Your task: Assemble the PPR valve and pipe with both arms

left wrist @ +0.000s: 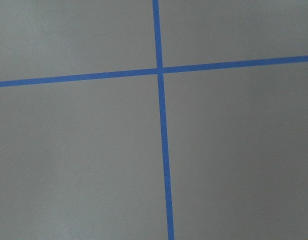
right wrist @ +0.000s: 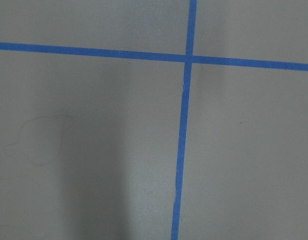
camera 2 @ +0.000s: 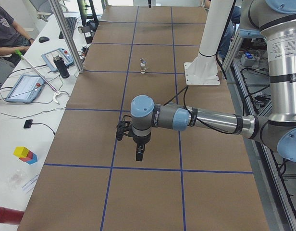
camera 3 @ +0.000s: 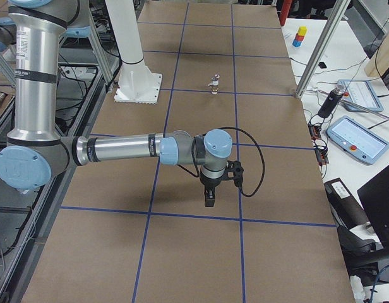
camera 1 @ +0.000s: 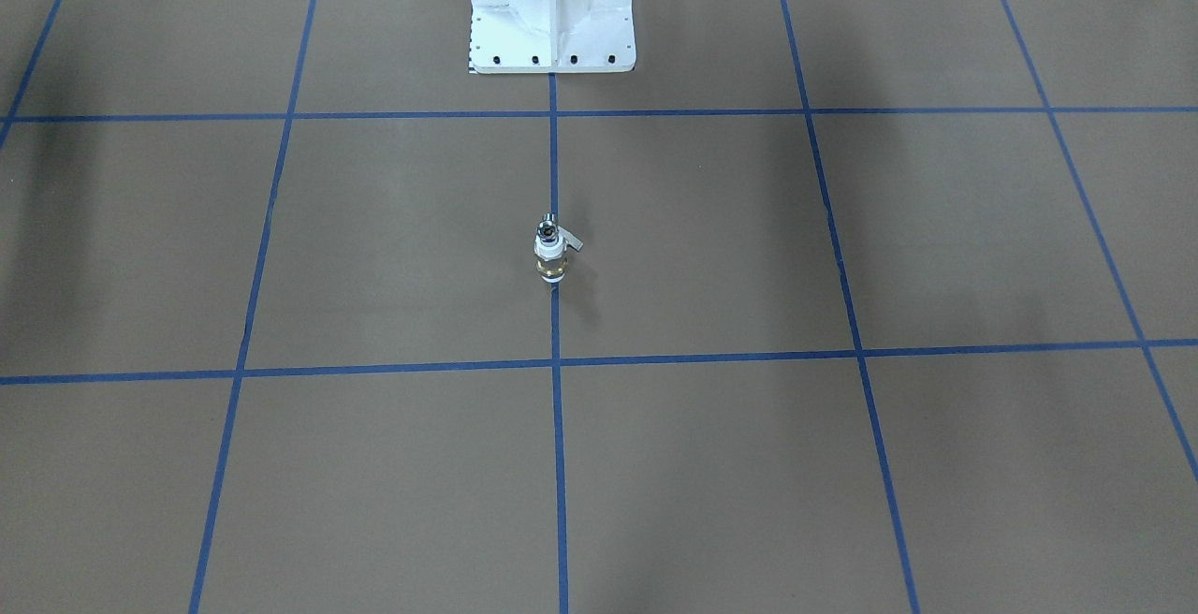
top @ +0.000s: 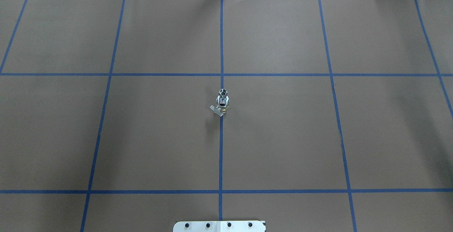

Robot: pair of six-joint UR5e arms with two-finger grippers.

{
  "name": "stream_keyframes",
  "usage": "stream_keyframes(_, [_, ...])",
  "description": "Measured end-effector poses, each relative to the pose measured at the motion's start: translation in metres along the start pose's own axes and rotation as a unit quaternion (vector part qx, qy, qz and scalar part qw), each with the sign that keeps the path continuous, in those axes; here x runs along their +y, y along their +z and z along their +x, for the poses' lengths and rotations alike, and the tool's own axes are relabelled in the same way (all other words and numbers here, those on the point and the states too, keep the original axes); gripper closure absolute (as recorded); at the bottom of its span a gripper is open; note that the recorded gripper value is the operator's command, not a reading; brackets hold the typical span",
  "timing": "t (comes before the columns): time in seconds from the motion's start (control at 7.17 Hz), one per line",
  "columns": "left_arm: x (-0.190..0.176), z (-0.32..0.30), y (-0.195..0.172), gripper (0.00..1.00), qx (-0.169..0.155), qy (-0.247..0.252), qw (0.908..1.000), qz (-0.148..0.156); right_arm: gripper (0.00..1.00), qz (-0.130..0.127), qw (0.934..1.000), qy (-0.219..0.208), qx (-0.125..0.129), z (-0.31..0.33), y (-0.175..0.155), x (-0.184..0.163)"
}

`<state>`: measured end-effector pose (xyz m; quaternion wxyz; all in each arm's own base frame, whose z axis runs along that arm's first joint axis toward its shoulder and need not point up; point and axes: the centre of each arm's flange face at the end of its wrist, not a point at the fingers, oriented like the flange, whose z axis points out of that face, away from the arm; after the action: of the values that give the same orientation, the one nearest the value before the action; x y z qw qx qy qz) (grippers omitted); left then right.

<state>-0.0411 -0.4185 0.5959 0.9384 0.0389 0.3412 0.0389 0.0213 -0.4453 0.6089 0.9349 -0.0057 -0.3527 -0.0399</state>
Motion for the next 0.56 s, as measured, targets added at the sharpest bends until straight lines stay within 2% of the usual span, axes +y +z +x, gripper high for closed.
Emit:
stream_keyframes(0.28, [0.000,-0.008,0.014,0.00,0.025,-0.017,0.9993,-0.023,0.00,-0.002,1.0000,0.001,0.003,-0.004,-0.004,0.017])
stream_keyframes(0.56, [0.001,-0.014,0.017,0.00,0.050,-0.035,0.9976,-0.031,0.00,-0.001,1.0000,0.001,0.001,-0.012,-0.013,0.030])
